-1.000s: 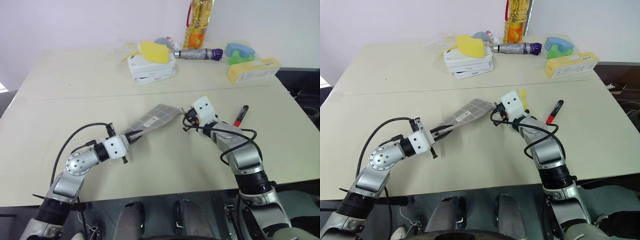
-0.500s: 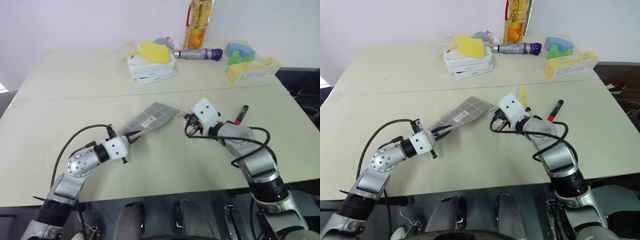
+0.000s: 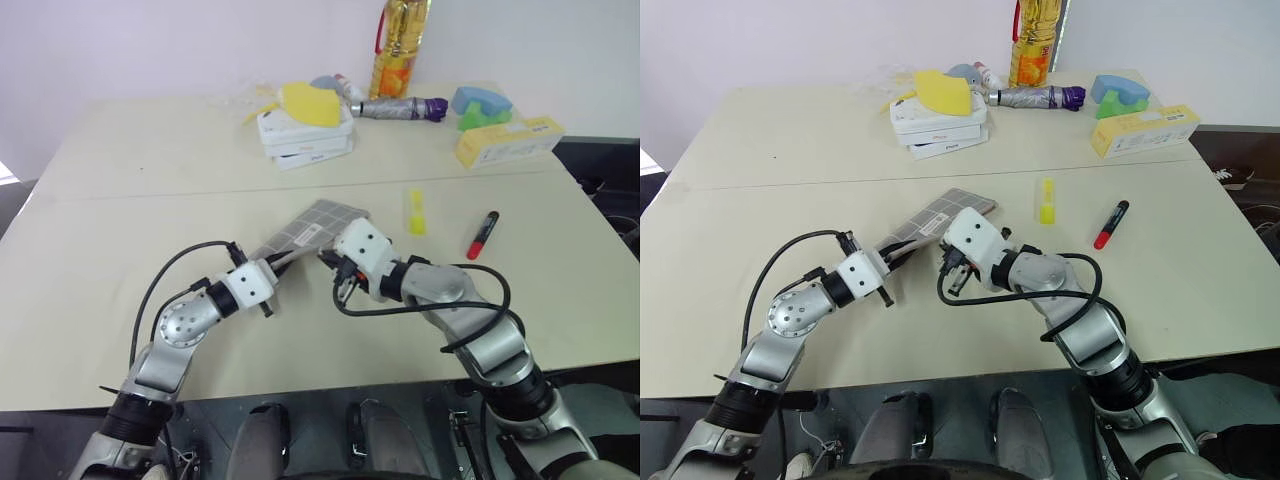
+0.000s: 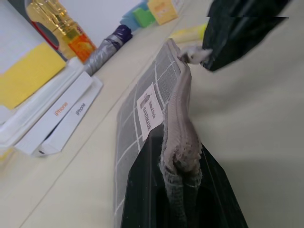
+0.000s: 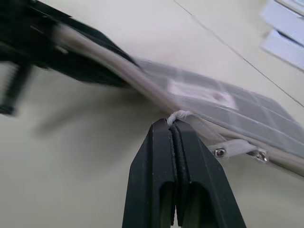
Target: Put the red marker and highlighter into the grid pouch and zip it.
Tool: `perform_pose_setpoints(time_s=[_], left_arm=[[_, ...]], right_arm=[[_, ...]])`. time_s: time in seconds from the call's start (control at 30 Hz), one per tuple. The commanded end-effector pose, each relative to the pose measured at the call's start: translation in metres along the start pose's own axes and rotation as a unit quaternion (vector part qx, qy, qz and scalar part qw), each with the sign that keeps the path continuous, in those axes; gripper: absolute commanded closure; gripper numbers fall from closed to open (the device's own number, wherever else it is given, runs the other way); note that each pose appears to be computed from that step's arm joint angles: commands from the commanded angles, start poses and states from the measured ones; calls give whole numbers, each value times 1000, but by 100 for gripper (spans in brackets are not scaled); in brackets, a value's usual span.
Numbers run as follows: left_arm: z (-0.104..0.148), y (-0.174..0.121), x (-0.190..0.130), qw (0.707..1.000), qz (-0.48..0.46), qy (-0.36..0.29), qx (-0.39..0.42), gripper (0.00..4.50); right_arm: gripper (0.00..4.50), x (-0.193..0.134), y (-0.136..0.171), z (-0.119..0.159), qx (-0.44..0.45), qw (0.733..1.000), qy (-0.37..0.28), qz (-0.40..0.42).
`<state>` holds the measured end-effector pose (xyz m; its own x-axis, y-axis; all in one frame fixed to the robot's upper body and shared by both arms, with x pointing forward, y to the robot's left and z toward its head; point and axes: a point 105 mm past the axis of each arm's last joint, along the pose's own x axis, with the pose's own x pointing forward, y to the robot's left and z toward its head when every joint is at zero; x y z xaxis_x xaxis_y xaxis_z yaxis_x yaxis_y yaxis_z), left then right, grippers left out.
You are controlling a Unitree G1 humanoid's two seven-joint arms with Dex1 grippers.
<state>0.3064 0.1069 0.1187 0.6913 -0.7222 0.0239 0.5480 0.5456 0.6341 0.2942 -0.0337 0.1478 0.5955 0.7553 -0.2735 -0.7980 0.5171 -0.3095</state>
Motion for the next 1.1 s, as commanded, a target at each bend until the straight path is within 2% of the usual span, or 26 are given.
perform_pose_setpoints(time_s=[0.03, 0.37, 0.67, 0.77, 1.0, 1.07, 1.1], left_arm=[[5, 0, 11, 1000, 9, -10, -3, 450], [6, -5, 45, 999, 29, -21, -36, 450], [6, 3, 55, 996, 64, -22, -52, 450], [9, 7, 55, 995, 70, -28, -60, 450], [7, 14, 41, 995, 57, -30, -71, 450], [3, 16, 37, 997, 51, -22, -59, 450], [0, 19, 34, 998, 49, -15, -46, 450]], right_arm=[[444, -2, 14, 30, -14, 997, -62, 32], [444, -3, 29, 55, -37, 989, -113, 85], [444, -5, 28, 53, -29, 990, -111, 85], [361, -8, 21, 49, -14, 992, -103, 75], [9, -45, -29, 22, 9, 998, -43, -34], [9, -57, -41, 13, 24, 998, -24, -59], [9, -66, -61, 2, 61, 992, -6, -110]])
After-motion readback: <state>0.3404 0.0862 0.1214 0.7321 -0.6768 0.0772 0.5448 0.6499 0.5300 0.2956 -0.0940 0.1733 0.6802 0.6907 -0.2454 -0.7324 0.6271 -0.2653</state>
